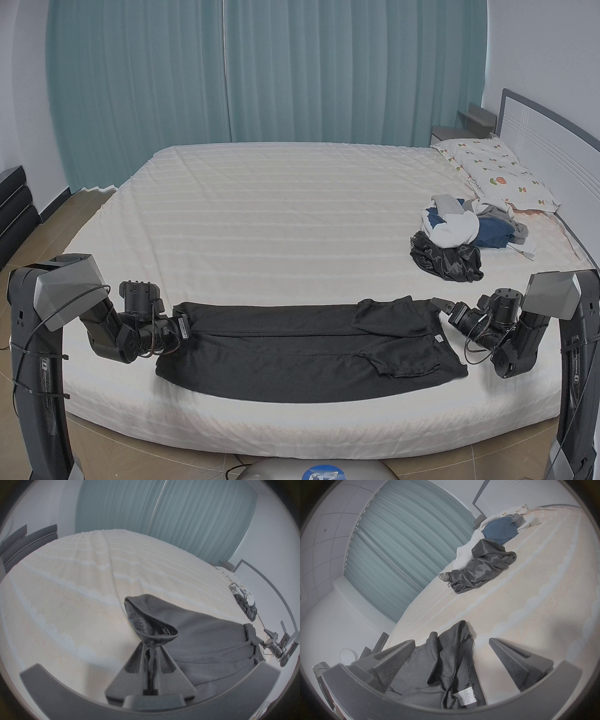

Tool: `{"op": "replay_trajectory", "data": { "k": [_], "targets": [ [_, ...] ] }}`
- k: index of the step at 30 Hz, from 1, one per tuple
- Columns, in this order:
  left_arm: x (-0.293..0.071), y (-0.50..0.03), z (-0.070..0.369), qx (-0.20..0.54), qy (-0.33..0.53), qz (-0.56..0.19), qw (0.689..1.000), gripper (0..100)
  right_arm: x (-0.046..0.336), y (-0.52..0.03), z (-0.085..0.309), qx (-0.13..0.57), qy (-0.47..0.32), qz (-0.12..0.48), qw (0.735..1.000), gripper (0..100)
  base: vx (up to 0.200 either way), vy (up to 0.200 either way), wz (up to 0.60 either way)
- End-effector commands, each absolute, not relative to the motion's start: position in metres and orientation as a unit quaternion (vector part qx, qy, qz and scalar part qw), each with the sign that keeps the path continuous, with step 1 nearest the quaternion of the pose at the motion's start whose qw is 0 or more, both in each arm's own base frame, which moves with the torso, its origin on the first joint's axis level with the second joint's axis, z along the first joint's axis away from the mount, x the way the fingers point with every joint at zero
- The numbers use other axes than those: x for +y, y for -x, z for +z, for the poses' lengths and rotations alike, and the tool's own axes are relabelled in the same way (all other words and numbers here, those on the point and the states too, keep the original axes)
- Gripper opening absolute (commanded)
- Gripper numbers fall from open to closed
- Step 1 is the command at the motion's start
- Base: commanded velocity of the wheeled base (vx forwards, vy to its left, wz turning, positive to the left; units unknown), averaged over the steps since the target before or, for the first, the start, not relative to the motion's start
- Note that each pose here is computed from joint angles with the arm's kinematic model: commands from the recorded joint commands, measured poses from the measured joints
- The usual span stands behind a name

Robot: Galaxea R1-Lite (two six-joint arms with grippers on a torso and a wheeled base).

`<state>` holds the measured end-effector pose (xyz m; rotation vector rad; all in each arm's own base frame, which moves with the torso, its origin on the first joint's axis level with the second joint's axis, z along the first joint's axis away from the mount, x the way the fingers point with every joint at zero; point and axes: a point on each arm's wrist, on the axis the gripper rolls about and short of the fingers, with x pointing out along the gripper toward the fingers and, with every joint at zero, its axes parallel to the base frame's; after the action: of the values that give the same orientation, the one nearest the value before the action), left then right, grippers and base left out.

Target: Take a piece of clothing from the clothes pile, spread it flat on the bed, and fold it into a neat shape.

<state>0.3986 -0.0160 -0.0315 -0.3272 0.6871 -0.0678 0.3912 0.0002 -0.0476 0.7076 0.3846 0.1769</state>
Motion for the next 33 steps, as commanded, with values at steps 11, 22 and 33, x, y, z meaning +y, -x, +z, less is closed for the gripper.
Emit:
{"op": "replay_trajectory", "data": {
  "k": [11, 22, 33],
  "targets": [
    [-0.005, -0.398, -0.016, 0.307, 0.159, -0.004, 0.938, 0, 0.0, -0.391, -0.047, 0.186, -0.344, 0.085, 0.916, 100, 0.0, 0.0, 0.0],
    [0.016, -0.393, 0.001, 0.31, 0.171, 0.007, 0.935, 0, 0.0, -0.39, -0.047, 0.187, -0.344, 0.085, 0.916, 100, 0.0, 0.0, 0.0],
    [0.015, -0.393, -0.001, 0.316, 0.174, -0.003, 0.933, 0, 0.0, -0.39, -0.047, 0.188, -0.344, 0.085, 0.916, 100, 0.0, 0.0, 0.0]
  ]
}}
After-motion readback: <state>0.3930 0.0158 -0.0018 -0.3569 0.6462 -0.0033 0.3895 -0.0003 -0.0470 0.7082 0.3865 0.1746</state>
